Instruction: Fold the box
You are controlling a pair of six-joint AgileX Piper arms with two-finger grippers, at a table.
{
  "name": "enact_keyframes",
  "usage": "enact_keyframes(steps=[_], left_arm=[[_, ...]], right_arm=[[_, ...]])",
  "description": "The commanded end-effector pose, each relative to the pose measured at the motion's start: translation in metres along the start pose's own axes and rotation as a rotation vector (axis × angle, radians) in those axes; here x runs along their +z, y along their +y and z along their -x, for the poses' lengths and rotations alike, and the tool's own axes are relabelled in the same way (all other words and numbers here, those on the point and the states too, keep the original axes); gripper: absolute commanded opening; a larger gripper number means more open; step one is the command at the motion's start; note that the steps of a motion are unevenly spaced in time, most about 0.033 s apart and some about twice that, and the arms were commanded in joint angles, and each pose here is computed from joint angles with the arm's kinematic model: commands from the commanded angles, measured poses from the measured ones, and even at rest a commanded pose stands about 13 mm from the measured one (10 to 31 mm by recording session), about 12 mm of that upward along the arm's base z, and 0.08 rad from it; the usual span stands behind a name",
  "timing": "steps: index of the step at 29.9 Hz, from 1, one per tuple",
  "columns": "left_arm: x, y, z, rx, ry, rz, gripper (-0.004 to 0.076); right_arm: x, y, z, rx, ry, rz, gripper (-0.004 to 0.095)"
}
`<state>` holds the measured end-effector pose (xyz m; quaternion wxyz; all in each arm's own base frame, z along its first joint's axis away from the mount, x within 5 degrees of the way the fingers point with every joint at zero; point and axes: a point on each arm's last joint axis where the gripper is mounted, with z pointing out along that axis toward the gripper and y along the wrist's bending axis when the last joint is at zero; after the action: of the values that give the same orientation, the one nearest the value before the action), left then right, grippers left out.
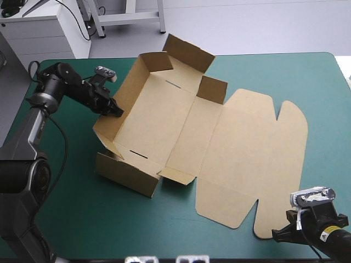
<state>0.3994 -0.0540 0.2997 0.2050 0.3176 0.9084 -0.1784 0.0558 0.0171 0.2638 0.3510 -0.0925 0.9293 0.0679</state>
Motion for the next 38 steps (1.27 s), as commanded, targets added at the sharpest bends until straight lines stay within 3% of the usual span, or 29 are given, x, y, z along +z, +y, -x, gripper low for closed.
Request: enact_keyframes(steps=[1, 9, 20, 29, 33, 38], left_arm=[[-0.031, -0.037, 0.04, 0.239, -0.121, 0.141, -0.0008], [-0.035, -0.101, 0.085, 0.567, -0.191, 0.324, -0.0008], [-0.013, -0.186, 0.102, 0.951, -0.143, 0.488, -0.0008], [-0.006, -0.242, 0.101, 1.103, -0.196, 0.435, -0.0008], [-0.015, -0.255, 0.097, 1.127, -0.266, 0.307, -0.0008], [-0.019, -0.257, 0.096, 1.142, -0.275, 0.302, -0.0008]], right_arm=[[-0.004, 0.0, 0.009, -0.004, -0.063, 0.001, -0.0014], [-0.004, 0.0, 0.009, -0.004, -0.063, 0.001, -0.0014], [-0.004, 0.0, 0.009, -0.004, -0.063, 0.001, -0.0014], [-0.004, 0.0, 0.009, -0.004, -0.063, 0.001, -0.0014], [-0.004, 0.0, 0.009, -0.004, -0.063, 0.001, -0.0014], [-0.004, 0.0, 0.009, -0.004, -0.065, 0.001, -0.0014]])
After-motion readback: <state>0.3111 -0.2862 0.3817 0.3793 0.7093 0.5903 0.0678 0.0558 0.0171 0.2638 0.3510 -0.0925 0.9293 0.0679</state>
